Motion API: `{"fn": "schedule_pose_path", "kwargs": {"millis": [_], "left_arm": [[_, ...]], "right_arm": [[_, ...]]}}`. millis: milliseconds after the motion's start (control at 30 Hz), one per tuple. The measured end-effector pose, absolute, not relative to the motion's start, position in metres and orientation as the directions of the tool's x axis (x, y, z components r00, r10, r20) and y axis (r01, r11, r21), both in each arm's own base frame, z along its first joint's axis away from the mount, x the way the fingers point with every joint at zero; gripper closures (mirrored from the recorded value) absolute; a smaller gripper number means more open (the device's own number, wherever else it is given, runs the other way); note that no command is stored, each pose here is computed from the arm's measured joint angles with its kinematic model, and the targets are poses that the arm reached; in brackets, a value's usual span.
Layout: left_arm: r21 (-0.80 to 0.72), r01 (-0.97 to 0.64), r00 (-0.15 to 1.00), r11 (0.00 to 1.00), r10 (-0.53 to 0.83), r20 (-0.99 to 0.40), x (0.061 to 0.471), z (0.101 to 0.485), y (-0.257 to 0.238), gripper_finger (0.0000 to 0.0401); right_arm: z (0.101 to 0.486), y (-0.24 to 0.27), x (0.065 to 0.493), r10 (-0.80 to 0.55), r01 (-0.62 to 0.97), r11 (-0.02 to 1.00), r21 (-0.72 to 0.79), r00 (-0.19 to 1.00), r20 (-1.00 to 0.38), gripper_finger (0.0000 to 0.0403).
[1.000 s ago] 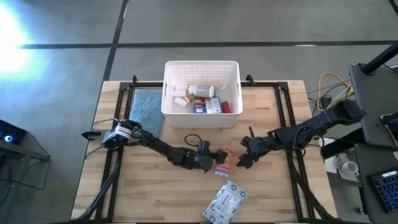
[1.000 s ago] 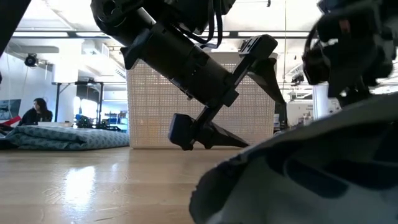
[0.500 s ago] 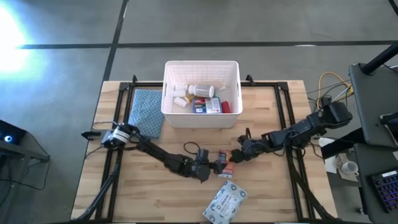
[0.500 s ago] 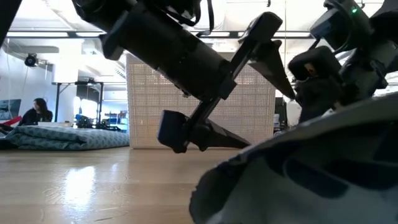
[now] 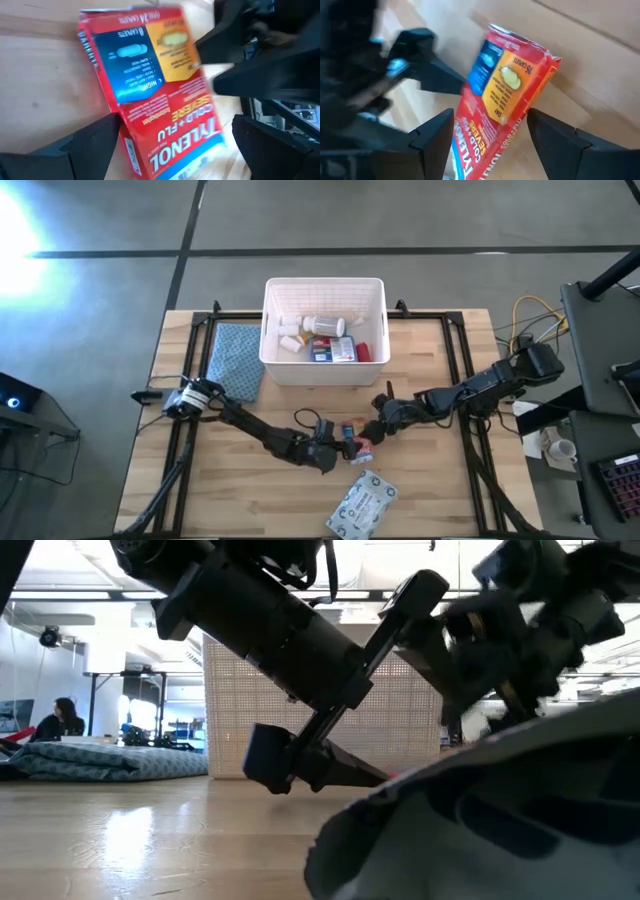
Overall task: Pick & place medical supplies in basket/bin
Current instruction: Put the red medicine box into the white bin
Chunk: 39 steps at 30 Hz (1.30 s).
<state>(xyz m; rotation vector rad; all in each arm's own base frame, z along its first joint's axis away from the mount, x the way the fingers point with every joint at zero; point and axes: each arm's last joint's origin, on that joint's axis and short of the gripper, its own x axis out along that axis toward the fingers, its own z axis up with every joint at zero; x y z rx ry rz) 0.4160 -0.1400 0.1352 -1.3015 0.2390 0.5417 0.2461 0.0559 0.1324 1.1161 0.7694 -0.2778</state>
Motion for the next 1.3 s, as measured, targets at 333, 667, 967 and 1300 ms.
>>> {"fn": "schedule_pose_path", "kwargs": {"millis": [333,667,967,1300], "left_arm": [[-0.839,-0.500,0.863,0.213,0.195,-0.465,0.414,0.135,-0.147,0.0038],[-0.825,-0.511,0.859,0.242,0.189,-0.476,0.413,0.133,-0.147,0.0038],[-0.830,-0.494,0.869,0.260,0.183,-0.460,0.409,0.135,-0.160,0.0038],[-0.848,-0.463,0.886,0.257,0.164,-0.434,0.396,0.141,-0.190,0.0038]], "right_arm": [[0.149,0.062,0.261,0.218,0.402,0.603,0.690,0.748,-0.626,0.0161],[0.131,0.069,0.281,0.297,0.437,0.574,0.693,0.677,-0.673,0.0161],[0.130,0.071,0.289,0.304,0.449,0.565,0.692,0.666,-0.681,0.0201],[0.134,0.071,0.292,0.289,0.457,0.591,0.665,0.650,-0.703,0.0328]]}}
